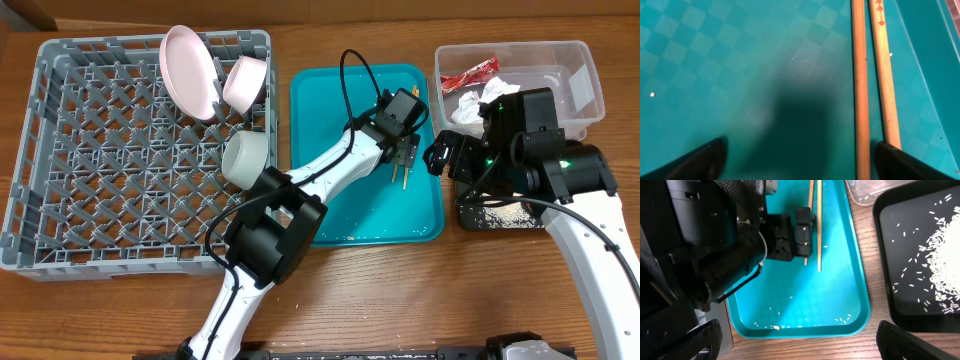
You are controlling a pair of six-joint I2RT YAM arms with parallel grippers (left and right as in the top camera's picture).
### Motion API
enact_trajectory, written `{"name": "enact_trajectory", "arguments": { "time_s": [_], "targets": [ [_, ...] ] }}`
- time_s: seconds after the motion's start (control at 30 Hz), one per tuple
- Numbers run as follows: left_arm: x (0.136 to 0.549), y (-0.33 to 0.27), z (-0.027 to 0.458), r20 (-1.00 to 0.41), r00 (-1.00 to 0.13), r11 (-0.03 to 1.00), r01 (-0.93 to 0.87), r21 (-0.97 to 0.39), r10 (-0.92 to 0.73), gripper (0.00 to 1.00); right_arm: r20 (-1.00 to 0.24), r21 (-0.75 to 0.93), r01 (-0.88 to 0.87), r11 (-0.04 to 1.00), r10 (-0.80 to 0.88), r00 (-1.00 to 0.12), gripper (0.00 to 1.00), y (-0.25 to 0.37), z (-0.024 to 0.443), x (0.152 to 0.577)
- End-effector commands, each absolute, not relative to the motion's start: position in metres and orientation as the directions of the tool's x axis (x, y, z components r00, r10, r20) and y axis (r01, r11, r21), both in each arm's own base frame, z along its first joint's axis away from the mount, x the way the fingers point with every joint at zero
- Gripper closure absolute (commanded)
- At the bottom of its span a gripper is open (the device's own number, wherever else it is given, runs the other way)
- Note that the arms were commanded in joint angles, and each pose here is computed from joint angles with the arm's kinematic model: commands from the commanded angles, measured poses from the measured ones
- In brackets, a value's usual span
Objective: Sort waste into correct bins and load items into the dishwasher
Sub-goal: 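Reach the left gripper to the chopsticks and grasp one chopstick, then carry the chopstick into the rack and release it between slots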
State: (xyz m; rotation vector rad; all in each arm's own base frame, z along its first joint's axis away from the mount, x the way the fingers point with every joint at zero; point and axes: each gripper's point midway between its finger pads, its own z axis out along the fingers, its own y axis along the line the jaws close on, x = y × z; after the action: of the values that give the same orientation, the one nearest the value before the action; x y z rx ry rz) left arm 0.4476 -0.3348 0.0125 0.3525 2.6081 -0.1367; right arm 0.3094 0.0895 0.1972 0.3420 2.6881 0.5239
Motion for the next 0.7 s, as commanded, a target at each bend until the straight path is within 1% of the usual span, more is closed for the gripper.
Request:
{"name": "enact_trajectory", "arguments": {
  "time_s": [0.0, 0.07, 0.13, 0.23, 0.27, 0.43, 0.53, 0.67],
  "targets": [
    [0.441, -0.336, -0.008, -0.455, -0.854, 0.956, 0.291, -0.020, 0.251, 0.24, -0.346, 0.405, 0.157, 0.901, 0.309, -0.886, 0.00, 0.087, 0.206, 0.314],
    [0.441, -0.335, -0.009, -0.452, -0.856, 0.957, 0.291, -0.018, 0.252, 0.59, -0.346, 0.405, 0.157, 0.901, 0.309, -0.886, 0.00, 0.087, 0.206, 0.314],
    [0.441, -0.335, -0.009, -0.451, -0.856, 0.957, 0.290, -0.018, 0.251, 0.81, -0.345, 0.405, 0.156, 0.901, 0.309, -0.886, 0.00, 0.087, 0.206, 0.314],
    [0.441, -0.334, -0.009, -0.451, -0.857, 0.957, 0.289, -0.017, 0.251, 0.94, -0.346, 0.405, 0.157, 0.901, 0.309, -0.886, 0.00, 0.087, 0.206, 0.314],
    [0.441, -0.334, -0.009, -0.451, -0.856, 0.957, 0.290, -0.017, 0.251, 0.96, -0.346, 0.405, 0.157, 0.901, 0.309, -0.886, 0.00, 0.087, 0.206, 0.314],
    [0.451, -0.323, 0.006, -0.472, -0.831, 0.950, 0.308, 0.049, 0.294, 0.96, -0.346, 0.405, 0.157, 0.901, 0.309, -0.886, 0.00, 0.087, 0.206, 0.314],
    [0.457, -0.306, 0.035, -0.474, -0.836, 0.959, 0.272, 0.081, 0.277, 0.96, -0.346, 0.405, 0.157, 0.901, 0.309, -0.886, 0.00, 0.087, 0.206, 0.314],
    [0.464, -0.279, 0.093, -0.490, -0.841, 0.972, 0.224, 0.068, 0.228, 0.96, -0.346, 0.405, 0.157, 0.901, 0.309, -0.886, 0.00, 0.087, 0.206, 0.314]
  ]
}}
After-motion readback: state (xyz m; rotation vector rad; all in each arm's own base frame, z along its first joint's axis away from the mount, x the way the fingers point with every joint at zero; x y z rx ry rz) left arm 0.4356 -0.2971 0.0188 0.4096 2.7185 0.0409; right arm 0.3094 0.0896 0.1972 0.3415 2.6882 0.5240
